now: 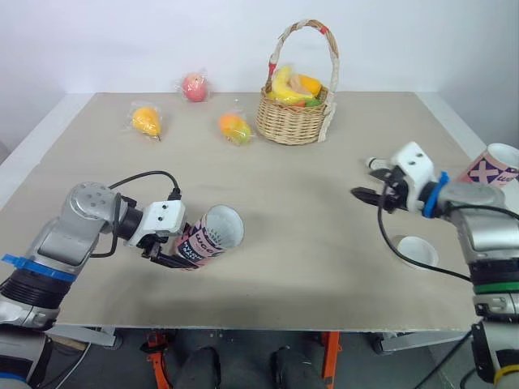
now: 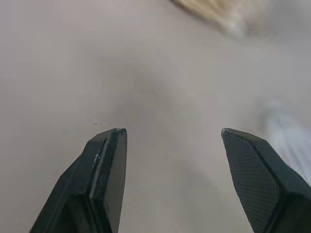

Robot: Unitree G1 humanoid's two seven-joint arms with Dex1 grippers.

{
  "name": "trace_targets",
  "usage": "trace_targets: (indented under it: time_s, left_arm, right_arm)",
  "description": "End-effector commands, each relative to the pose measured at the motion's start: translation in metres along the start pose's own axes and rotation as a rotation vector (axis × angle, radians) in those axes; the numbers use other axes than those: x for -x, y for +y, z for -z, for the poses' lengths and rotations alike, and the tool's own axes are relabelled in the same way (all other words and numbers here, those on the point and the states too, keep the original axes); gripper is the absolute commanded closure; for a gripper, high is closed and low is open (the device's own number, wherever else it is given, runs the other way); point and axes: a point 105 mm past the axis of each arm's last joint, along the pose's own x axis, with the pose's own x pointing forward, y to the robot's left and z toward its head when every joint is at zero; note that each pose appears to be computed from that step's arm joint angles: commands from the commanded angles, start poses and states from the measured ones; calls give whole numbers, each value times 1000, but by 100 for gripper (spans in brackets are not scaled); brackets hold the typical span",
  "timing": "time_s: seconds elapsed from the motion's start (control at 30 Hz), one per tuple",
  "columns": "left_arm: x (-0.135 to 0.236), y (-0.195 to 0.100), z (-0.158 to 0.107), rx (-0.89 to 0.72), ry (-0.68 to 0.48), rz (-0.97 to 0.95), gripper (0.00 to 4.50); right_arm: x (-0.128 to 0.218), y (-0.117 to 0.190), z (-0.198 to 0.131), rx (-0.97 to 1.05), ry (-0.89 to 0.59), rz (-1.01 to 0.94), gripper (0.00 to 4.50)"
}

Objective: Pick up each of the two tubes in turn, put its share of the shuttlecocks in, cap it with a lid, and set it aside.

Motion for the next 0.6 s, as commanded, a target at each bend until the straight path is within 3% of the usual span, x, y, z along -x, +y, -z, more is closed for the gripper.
trace_targets:
  time_s: [0.03,0.27,0.6]
  left_arm:
    - [-6,-7,5,11,17,38,131]
    - [-6,-6,5,7,19,40,131]
    - [-7,-7,5,21,9,45,131]
  right_arm:
    - [4,-24,-12,-14,-62,127,115]
    - [-26,-32,8,-148,-32,190,115]
    - [-62,-31,-6,-164,-3,259,115]
